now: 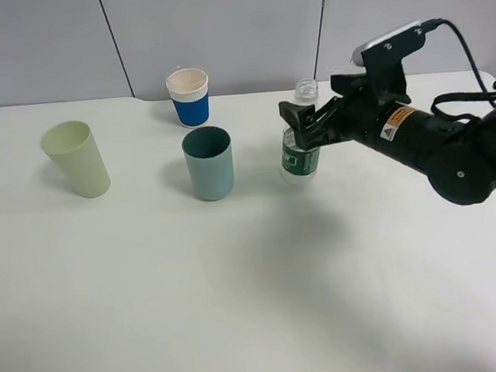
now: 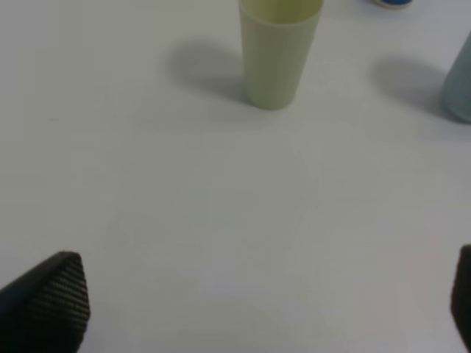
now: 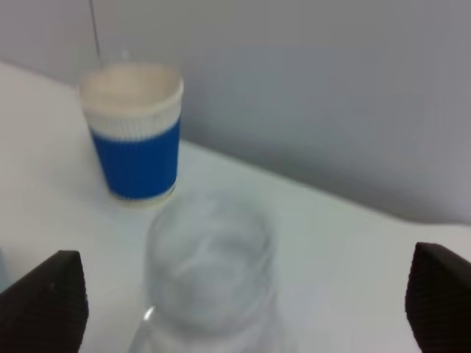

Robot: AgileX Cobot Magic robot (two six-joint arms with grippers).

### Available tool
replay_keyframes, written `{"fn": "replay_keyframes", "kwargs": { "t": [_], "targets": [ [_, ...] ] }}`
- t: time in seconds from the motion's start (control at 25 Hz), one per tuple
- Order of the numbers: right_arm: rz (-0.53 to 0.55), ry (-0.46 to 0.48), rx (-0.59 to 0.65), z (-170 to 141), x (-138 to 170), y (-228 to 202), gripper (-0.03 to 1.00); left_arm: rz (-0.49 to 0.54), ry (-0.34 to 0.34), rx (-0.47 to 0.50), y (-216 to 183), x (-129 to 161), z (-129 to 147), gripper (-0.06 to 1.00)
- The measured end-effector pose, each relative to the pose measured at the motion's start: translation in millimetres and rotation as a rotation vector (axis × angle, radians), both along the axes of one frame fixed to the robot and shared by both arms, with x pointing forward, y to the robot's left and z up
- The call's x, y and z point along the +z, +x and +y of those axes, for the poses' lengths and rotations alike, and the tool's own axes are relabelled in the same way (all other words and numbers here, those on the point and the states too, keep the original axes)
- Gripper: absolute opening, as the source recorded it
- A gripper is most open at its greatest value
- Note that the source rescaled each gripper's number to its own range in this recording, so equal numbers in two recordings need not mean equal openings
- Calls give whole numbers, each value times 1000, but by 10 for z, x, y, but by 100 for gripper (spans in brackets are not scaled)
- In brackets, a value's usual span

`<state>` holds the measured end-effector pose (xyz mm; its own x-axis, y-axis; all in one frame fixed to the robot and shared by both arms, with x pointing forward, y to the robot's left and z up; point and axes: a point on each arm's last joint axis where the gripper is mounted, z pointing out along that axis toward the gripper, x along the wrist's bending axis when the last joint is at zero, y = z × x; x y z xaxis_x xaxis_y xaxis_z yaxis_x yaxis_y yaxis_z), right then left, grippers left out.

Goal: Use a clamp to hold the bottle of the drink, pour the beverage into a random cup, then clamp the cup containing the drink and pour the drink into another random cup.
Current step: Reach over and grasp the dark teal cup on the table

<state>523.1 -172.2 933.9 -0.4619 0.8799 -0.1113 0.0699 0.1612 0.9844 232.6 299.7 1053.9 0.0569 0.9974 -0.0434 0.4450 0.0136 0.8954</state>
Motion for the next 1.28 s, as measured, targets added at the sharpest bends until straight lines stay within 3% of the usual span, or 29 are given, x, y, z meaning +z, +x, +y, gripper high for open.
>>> {"fn": "replay_keyframes", "kwargs": {
  "t": [0.36,0.88,1.08,1.28],
  "targets": [
    [15,-70,-18,-131,598,-249,82,0,0,0,0,0,0,100],
    [-170,-154,-111,-541,1401,-727,82,0,0,0,0,0,0,100],
    [-112,-183,-183,-792,1532,-960,82,0,0,0,0,0,0,100],
    [-36,-178,-339,-1095,1609,-1213,82,0,0,0,0,0,0,100]
  ]
}}
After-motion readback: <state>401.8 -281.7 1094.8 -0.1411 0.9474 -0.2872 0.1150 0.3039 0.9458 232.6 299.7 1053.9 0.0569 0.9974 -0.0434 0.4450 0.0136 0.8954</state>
